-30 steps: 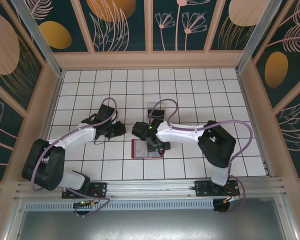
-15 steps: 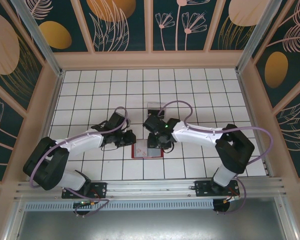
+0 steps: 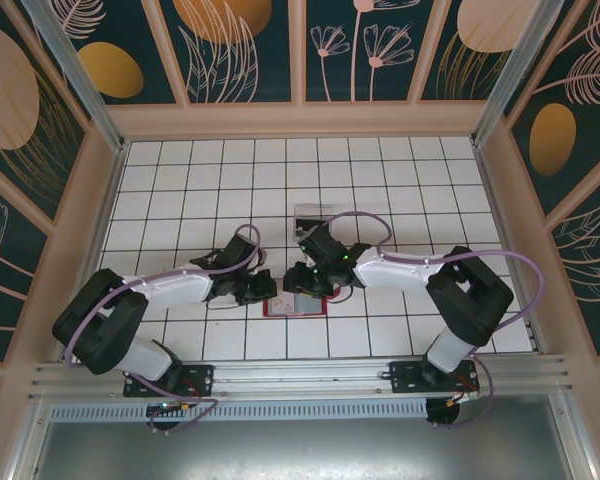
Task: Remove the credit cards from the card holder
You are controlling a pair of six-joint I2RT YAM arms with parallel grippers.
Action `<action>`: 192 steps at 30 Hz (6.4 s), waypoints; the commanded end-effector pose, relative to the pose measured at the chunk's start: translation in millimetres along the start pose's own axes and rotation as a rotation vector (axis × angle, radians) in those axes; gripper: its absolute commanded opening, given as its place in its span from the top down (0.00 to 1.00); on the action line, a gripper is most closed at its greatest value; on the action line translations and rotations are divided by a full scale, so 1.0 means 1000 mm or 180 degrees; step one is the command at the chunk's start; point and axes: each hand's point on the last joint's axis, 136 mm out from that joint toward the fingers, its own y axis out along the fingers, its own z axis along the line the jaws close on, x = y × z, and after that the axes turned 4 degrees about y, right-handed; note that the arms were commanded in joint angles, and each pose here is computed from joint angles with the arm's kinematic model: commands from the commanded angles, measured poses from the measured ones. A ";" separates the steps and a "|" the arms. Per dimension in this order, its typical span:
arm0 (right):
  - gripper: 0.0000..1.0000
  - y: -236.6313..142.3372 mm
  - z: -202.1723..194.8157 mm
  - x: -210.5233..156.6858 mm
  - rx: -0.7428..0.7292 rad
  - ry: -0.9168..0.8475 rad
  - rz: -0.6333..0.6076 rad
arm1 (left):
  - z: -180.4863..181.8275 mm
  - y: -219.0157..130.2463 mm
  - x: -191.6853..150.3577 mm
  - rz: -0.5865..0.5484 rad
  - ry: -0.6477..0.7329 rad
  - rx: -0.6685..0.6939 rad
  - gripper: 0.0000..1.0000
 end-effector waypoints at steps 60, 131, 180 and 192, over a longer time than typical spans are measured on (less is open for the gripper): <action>0.60 0.014 0.010 0.001 0.0247 -0.0029 0.0114 | 0.005 -0.013 0.005 -0.0142 0.0000 0.0208 0.80; 0.61 0.010 0.007 0.005 -0.0130 -0.0153 -0.0035 | 0.011 -0.022 0.009 -0.0253 -0.0005 0.0379 0.86; 0.68 0.013 -0.027 0.003 -0.0154 0.0071 -0.0037 | 0.038 0.008 -0.016 0.0194 0.0011 0.0556 0.90; 0.70 0.003 -0.003 0.002 0.0211 0.0011 -0.0067 | 0.037 0.008 -0.015 0.0188 0.0008 0.0545 0.90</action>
